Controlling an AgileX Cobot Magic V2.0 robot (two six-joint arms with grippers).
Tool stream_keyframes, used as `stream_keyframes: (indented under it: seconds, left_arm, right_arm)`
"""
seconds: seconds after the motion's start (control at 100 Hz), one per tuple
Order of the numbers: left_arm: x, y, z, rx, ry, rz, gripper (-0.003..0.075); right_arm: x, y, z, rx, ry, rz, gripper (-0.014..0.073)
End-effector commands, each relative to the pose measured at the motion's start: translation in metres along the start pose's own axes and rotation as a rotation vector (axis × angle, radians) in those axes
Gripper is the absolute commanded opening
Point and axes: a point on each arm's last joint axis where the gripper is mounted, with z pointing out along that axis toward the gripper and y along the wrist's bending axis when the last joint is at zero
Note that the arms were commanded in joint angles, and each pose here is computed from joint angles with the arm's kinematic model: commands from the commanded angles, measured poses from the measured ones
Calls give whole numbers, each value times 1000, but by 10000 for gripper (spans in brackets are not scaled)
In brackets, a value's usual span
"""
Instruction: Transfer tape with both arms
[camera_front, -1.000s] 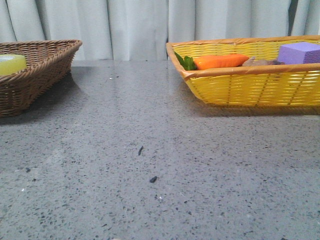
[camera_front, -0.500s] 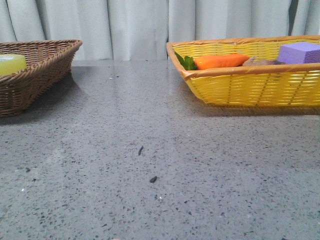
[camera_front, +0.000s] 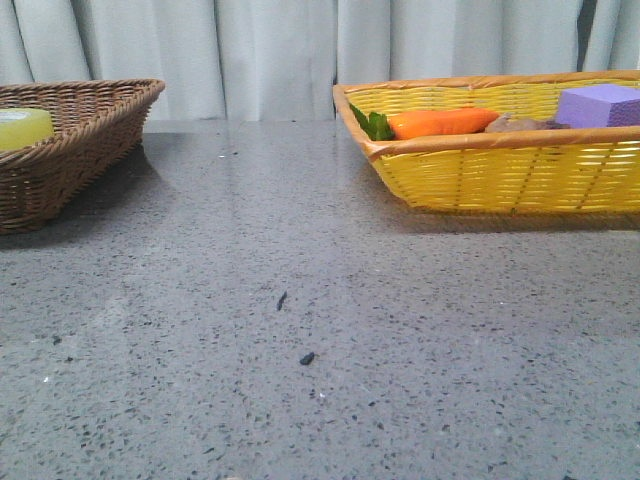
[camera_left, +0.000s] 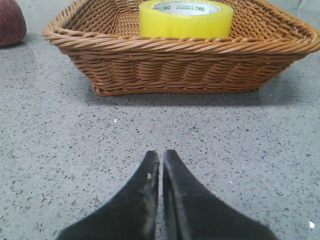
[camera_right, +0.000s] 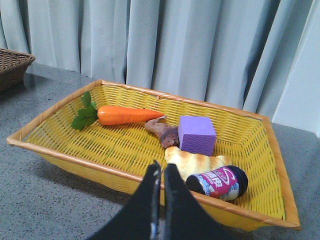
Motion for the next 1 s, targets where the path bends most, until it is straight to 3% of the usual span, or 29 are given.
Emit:
stream_keyframes:
  seconds: [0.0,0.19,0.38,0.65,0.76,0.9,0.99]
  left_arm:
    - [-3,0,-1,5,-71,-8,-20]
    - [-3,0,-1,5,-71,-8,-20]
    - [-3,0,-1,5,-71,-8,-20]
    - [-3,0,-1,5,-71,-8,-20]
    - [-3,0,-1,5,-71,-8,-20]
    - [-3,0,-1,5,-71,-8,-20]
    - [-3,0,-1,5,-71,-8,-20]
  right_arm:
    - [-11,-2,-1,10,-69,-29,-74]
    - [-3,2,5,30,-64,-90,-74]
    - [7,22,15,-30,-170,-176,-74]
    - [26,53,24,-122,-273,-124,-74]
    - [33,58,28,-90,-363,-116,-74]
    - [44,54,32,24,-453,29,-74]
    - [55,49,34,116,-440,101,-74]
